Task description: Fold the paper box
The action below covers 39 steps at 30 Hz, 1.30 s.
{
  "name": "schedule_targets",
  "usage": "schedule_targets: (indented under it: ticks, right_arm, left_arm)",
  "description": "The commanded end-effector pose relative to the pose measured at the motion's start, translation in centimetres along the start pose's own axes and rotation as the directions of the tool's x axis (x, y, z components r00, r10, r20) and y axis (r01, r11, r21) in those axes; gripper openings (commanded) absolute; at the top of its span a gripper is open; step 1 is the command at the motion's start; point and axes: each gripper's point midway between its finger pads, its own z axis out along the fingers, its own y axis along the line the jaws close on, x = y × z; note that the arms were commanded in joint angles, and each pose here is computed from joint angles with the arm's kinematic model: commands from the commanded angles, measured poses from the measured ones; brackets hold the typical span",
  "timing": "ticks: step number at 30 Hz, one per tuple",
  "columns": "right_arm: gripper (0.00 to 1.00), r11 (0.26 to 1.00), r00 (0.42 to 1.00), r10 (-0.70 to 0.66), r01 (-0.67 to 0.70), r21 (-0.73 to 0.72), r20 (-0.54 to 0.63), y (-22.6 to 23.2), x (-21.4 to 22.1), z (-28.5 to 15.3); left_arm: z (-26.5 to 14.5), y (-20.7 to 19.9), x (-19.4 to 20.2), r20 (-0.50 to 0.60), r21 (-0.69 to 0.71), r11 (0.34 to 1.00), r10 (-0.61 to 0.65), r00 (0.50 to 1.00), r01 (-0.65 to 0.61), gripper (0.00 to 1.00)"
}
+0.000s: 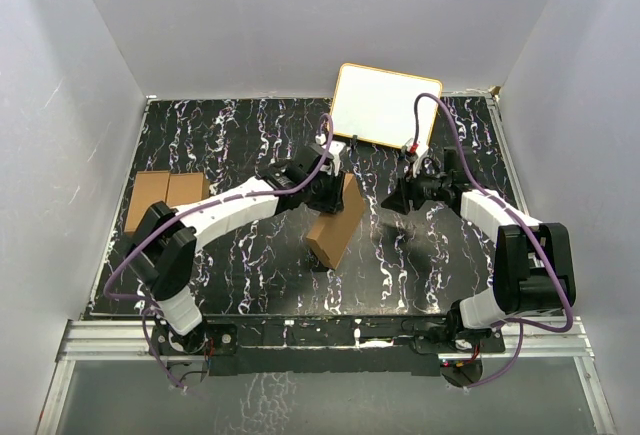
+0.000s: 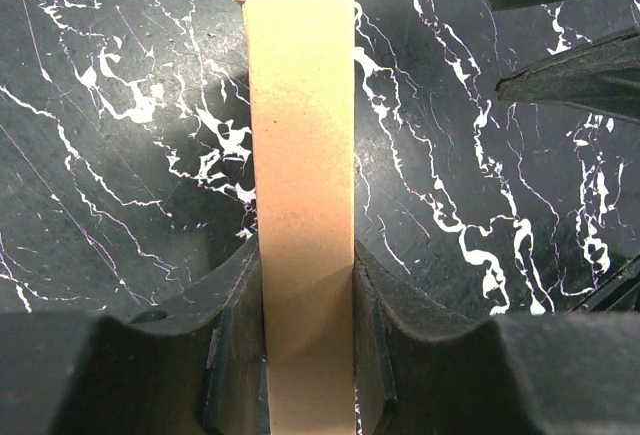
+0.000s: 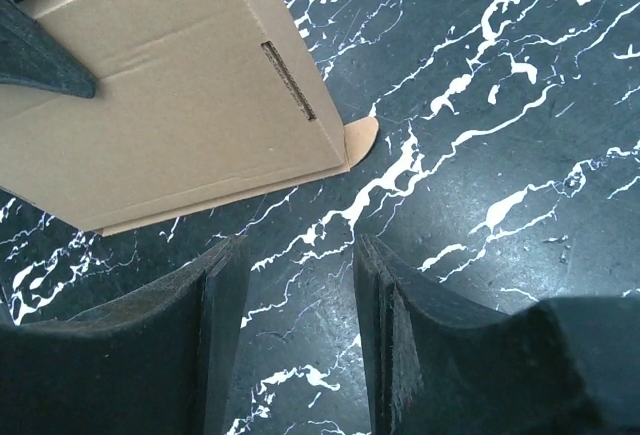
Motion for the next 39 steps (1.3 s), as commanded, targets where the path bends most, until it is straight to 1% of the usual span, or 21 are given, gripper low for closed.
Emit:
schedule_targets:
  ticks: [1, 4, 7, 9, 12, 14, 16, 20, 23, 27, 30, 34, 39]
  right_arm:
    - [0.5, 0.999, 0.997, -0.054, 0.054, -0.004, 0.064, -0.4, -2.1, -0.3]
    - [0.5, 0.998, 0.996, -0.062, 0.063, -0.015, 0.069, -0.2, -2.2, -0.4]
    - [0.5, 0.995, 0.993, -0.084, 0.088, -0.052, 0.084, 0.5, -2.4, -0.6]
    - [0.51, 0.99, 0.989, -0.104, 0.113, -0.085, 0.102, 1.4, -2.7, -0.7]
    - [0.52, 0.983, 0.983, -0.132, 0.146, -0.109, 0.126, 2.1, -2.7, -0.9]
    - [0.54, 0.98, 0.98, -0.143, 0.159, -0.116, 0.139, 2.3, -2.5, -0.8]
    - [0.55, 0.98, 0.982, -0.125, 0.144, -0.138, 0.142, 2.5, -2.0, -0.6]
    - [0.55, 0.987, 0.991, -0.036, 0.056, -0.154, 0.125, 2.0, -0.6, 0.4]
    - [0.55, 0.989, 0.993, 0.073, -0.06, -0.135, 0.096, 0.9, 0.3, 1.2]
    - [0.55, 0.964, 0.969, 0.237, -0.226, -0.139, 0.064, 0.0, 0.8, 2.2]
    - [0.55, 0.936, 0.943, 0.328, -0.316, -0.156, 0.056, 0.0, 0.7, 2.6]
    - [0.55, 0.911, 0.919, 0.388, -0.37, -0.183, 0.073, 0.3, 0.1, 2.7]
    - [0.54, 0.905, 0.907, 0.413, -0.398, -0.153, 0.086, -0.3, 0.0, 2.8]
  left_arm:
    - [0.5, 2.6, 4.6, -0.137, -0.112, 0.992, 0.047, 0.99, -0.063, 0.0]
    - [-0.1, 1.7, 3.4, -0.079, -0.034, 0.998, 0.052, 0.996, -0.054, 0.0]
    - [-0.7, 1.4, 2.5, -0.039, 0.092, 0.996, 0.007, 0.999, -0.004, 0.0]
    - [-1.1, 1.4, 2.2, -0.021, 0.171, 0.985, -0.012, 1.0, 0.015, 0.0]
    - [-1.7, 1.5, 2.2, 0.009, 0.26, 0.966, -0.005, 1.0, 0.002, 0.0]
    - [-2.0, 1.7, 2.4, 0.015, 0.31, 0.951, -0.013, 1.0, 0.008, 0.0]
    - [-2.2, 2.0, 2.4, 0.027, 0.335, 0.942, -0.022, 0.999, 0.011, 0.0]
    - [-2.5, 2.2, 2.3, 0.048, 0.391, 0.92, -0.03, 0.998, 0.009, 0.0]
    - [-2.7, 2.5, 2.2, 0.067, 0.419, 0.908, -0.038, 0.997, 0.007, 0.0]
    - [-3.2, 2.8, 2.0, 0.094, 0.472, 0.882, -0.061, 0.994, 0.01, 0.0]
    - [-3.6, 2.5, 1.9, 0.116, 0.515, 0.857, -0.052, 0.992, -0.015, 0.0]
    - [-3.9, 2.1, 2.0, 0.118, 0.553, 0.832, -0.038, 0.992, -0.034, 0.0]
    - [-4.0, 1.9, 2.1, 0.113, 0.573, 0.819, -0.047, 0.992, -0.027, 0.0]
